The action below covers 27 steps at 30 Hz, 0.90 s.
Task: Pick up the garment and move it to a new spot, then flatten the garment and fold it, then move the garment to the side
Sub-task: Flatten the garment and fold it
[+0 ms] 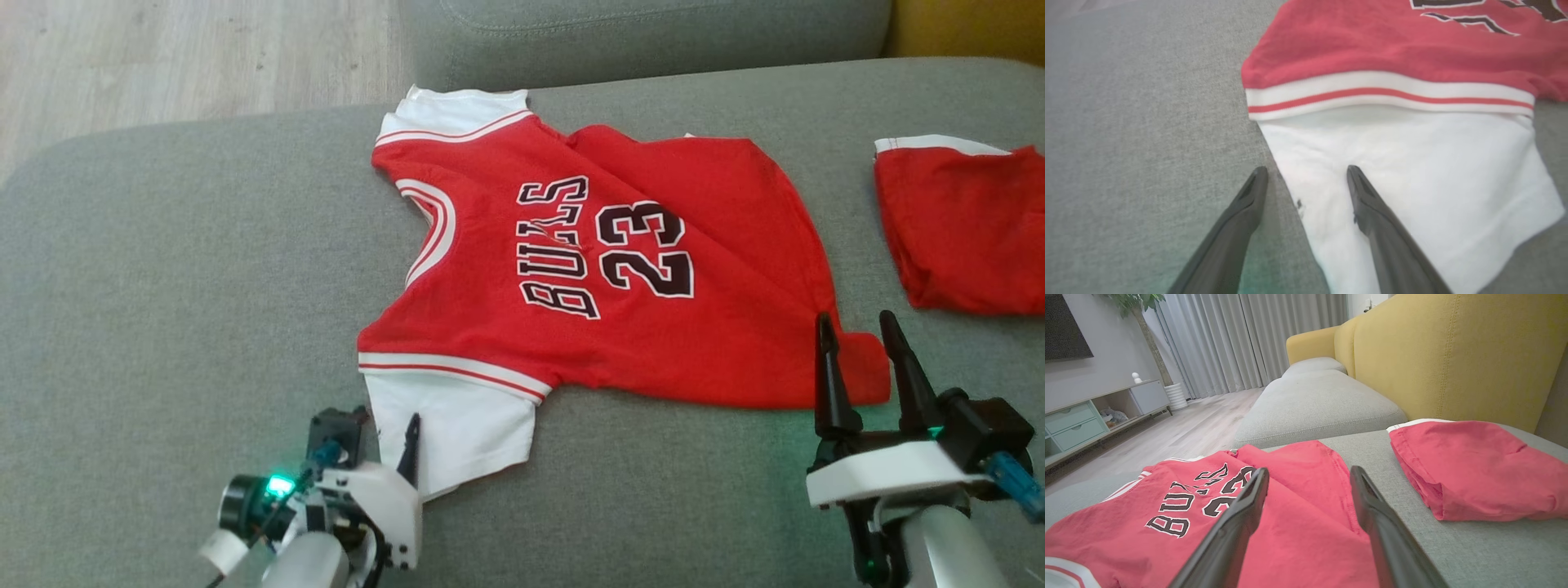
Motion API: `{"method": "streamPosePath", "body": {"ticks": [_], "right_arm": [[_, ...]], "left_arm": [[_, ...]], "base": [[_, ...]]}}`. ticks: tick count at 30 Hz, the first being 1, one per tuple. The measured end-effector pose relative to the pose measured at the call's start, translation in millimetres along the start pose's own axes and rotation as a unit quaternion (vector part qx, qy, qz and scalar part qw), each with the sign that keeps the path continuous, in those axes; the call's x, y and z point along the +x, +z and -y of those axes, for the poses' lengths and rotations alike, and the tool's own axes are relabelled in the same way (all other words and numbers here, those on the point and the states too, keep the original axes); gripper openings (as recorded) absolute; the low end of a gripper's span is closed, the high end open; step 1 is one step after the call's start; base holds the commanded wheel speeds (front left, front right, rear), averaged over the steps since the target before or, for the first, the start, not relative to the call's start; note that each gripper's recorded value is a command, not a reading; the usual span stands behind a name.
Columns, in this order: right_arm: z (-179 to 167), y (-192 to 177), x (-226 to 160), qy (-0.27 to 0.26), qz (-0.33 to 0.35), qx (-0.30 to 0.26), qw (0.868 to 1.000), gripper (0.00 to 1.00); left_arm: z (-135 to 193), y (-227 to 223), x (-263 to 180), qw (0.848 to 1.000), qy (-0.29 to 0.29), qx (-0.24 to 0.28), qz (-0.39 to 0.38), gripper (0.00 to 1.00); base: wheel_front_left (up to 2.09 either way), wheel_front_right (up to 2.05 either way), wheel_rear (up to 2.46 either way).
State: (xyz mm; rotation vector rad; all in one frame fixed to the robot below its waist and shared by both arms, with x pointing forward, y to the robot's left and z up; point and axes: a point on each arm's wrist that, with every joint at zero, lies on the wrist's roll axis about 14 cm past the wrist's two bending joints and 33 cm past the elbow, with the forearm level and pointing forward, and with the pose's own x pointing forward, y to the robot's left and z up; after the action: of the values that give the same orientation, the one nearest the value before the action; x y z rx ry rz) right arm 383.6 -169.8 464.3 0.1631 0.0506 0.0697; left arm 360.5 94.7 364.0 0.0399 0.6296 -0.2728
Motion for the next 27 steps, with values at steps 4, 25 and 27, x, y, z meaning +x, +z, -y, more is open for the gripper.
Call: {"method": "streamPosePath", "body": {"ticks": [4,25,27], "right_arm": [[0,0,-2,-0.001,0.0,0.004,1.0,1.0],[19,-40,-19,-0.032,-0.067,0.005,0.997,1.0],[25,-48,-24,-0.043,-0.083,0.007,0.996,1.0]], "left_arm": [[8,-5,-7,1.0,-0.01,-0.001,-0.005,1.0],[-6,85,-30,0.974,0.003,-0.07,0.216,0.0],[-10,97,-34,0.966,0.01,-0.074,0.247,0.0]], "base": [[0.0,0.0,0.0],[0.0,0.0,0.0],[0.0,0.0,0.0]]}}
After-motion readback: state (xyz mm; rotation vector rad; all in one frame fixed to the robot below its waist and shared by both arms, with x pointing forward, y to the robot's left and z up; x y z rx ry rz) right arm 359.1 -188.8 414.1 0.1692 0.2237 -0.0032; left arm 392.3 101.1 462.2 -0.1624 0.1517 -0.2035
